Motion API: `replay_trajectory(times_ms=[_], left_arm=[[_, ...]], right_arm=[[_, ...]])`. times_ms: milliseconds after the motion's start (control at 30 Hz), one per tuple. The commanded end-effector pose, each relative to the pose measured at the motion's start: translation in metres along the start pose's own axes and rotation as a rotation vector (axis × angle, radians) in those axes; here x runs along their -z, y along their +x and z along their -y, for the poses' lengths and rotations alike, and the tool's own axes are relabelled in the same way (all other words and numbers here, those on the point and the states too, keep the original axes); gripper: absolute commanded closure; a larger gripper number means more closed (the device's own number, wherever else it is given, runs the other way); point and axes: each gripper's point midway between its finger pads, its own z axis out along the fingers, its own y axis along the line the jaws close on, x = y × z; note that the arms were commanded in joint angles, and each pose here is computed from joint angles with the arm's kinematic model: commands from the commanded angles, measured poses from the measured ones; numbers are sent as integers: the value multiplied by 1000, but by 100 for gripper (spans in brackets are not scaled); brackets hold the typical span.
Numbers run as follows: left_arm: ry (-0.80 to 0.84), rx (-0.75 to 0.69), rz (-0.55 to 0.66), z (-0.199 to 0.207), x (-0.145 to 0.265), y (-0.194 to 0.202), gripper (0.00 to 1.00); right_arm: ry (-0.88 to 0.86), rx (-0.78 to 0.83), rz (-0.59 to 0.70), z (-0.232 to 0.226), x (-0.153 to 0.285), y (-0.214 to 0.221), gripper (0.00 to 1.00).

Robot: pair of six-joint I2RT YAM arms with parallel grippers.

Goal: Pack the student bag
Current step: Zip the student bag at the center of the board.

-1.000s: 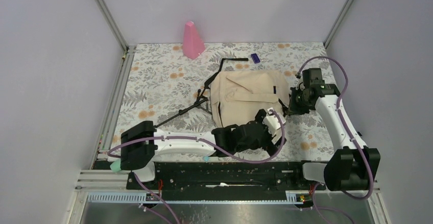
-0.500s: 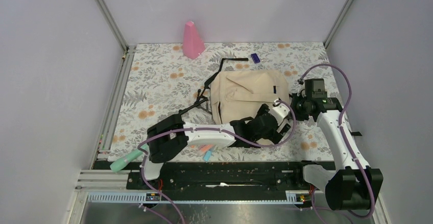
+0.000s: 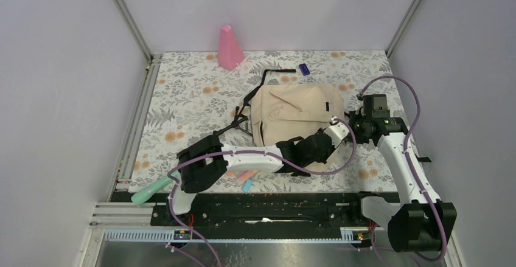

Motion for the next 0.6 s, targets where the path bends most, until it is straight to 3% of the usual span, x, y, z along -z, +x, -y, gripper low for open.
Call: replay_trajectory(times_ms=[0,33,67,233,567], left_arm=[[37,-13,74,9,-3,-20,92],[47,-12,75,10,-1,-18,99],[55,-8,71,10,1,-13,100],[89,-3,56,12,16,9,100],[223,-125,-7,56,33,61,100]], right_arm=[[73,11,46,9,-2,-21,100],[87,13,46,11,-3,-24,100],[105,15,48,13,-4,-29,100],[210,30,49,28,-18,-52,100],[368,87,-31,51,-50,-83,100]])
